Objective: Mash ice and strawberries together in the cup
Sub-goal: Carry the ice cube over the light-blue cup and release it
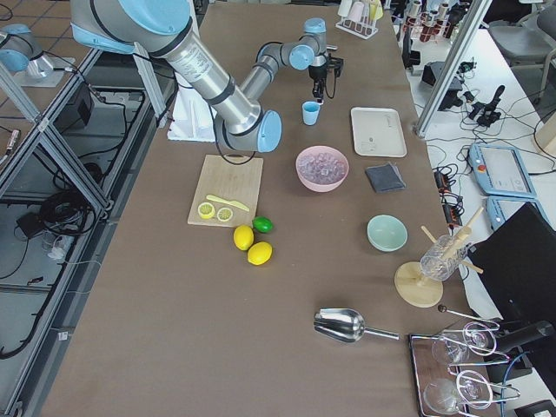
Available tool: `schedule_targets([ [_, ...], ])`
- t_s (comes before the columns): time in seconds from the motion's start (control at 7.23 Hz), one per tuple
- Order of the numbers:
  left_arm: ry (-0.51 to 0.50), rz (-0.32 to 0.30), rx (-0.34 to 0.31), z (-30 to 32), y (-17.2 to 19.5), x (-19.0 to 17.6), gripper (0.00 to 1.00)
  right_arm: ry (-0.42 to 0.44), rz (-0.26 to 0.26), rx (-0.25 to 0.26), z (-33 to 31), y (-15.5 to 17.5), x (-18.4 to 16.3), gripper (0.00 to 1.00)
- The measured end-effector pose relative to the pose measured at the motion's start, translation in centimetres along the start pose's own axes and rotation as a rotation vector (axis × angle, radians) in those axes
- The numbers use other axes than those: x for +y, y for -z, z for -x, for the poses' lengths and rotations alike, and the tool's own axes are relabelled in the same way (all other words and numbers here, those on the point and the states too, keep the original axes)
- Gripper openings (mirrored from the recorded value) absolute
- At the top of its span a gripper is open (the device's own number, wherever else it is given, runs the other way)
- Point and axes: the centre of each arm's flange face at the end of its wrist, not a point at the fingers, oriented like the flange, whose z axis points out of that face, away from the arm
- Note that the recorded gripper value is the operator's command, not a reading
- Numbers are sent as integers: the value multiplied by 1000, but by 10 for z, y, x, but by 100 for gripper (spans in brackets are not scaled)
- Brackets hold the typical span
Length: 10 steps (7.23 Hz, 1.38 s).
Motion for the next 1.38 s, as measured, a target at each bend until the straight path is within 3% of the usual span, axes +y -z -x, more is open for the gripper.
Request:
schedule_targets([
  [1.38, -3, -1, 1, -1, 0, -1, 97, 28, 28, 12, -20, 6, 50, 0],
])
